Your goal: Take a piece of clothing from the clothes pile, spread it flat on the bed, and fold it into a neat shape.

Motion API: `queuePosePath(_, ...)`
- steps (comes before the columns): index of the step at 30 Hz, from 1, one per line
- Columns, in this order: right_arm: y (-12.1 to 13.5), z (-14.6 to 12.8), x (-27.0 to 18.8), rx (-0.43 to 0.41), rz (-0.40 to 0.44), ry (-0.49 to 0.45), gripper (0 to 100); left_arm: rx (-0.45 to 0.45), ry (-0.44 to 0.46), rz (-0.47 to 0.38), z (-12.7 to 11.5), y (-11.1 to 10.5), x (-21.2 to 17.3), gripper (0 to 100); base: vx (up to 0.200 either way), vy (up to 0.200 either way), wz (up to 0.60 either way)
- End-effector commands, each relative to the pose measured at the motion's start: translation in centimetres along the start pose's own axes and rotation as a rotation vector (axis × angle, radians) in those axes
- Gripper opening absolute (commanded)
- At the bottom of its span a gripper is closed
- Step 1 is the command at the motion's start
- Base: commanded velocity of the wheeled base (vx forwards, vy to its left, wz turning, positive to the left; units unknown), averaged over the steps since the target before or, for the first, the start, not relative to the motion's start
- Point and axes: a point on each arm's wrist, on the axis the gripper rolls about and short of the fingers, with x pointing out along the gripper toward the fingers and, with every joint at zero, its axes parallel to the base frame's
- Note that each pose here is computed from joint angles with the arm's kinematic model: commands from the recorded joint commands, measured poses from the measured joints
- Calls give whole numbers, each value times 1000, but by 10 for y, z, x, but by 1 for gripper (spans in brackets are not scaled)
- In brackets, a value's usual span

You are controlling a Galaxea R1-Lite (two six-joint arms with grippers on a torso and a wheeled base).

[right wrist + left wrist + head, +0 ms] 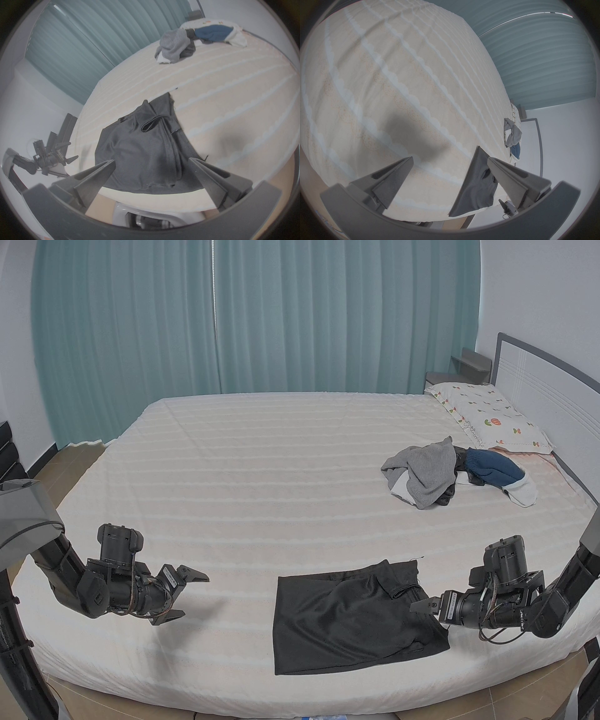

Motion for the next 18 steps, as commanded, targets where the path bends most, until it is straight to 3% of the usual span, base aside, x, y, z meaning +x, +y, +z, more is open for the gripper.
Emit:
queuePosePath(1,-8,-9,13,56,9,88,100,0,1,2,0,0,1,100,0,0,0)
queuePosePath(11,-19,-19,27,64,-10,151,100,1,1,3,0,0,2,100,0,0,0)
queuePosePath(12,-19,-17,26,56,0,125,0,-2,0,3,0,0,2,100,0,0,0)
queuePosePath(18,-28,-20,14,33,-18,101,0,0,2,4,0,0,2,100,0,0,0)
